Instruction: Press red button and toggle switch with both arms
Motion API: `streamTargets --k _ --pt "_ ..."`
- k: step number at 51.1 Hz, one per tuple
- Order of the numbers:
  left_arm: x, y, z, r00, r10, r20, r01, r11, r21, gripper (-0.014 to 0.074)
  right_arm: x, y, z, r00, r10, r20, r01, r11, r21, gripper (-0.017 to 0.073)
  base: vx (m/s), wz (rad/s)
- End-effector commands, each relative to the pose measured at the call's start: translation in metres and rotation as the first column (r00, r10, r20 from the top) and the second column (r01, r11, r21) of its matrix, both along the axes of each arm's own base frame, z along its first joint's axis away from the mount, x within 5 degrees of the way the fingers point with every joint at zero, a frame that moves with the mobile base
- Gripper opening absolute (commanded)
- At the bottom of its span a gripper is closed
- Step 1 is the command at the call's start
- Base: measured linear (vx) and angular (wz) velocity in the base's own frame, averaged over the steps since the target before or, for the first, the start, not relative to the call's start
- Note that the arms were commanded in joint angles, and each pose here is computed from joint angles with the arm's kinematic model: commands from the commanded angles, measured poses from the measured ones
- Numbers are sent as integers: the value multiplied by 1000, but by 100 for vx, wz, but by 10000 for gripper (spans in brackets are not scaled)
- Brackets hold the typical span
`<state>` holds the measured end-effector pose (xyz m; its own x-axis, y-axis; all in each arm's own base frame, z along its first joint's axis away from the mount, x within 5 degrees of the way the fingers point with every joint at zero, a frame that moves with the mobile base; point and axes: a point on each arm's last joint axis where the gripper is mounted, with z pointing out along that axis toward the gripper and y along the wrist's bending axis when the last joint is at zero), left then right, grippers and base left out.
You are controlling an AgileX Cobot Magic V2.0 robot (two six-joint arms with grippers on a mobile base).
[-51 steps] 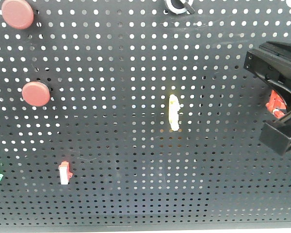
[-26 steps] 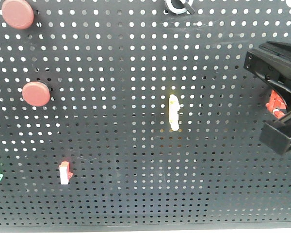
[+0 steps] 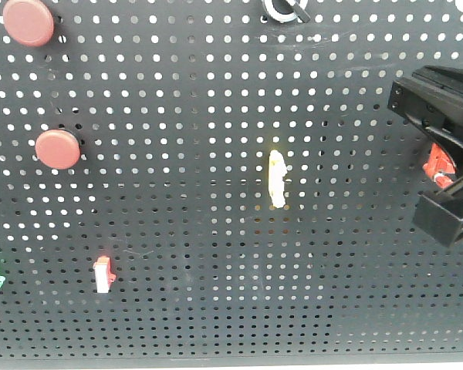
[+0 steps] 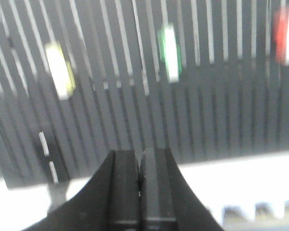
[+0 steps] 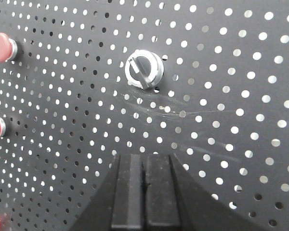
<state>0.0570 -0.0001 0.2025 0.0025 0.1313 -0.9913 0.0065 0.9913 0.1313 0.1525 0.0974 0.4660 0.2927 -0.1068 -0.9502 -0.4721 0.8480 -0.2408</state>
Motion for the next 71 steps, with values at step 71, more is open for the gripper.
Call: streamTargets --k 71 --pt "0 0 -22 995 -1 -96 -5 998 -66 2 -61 -88 -136 910 -408 -75 414 898 145 -3 0 0"
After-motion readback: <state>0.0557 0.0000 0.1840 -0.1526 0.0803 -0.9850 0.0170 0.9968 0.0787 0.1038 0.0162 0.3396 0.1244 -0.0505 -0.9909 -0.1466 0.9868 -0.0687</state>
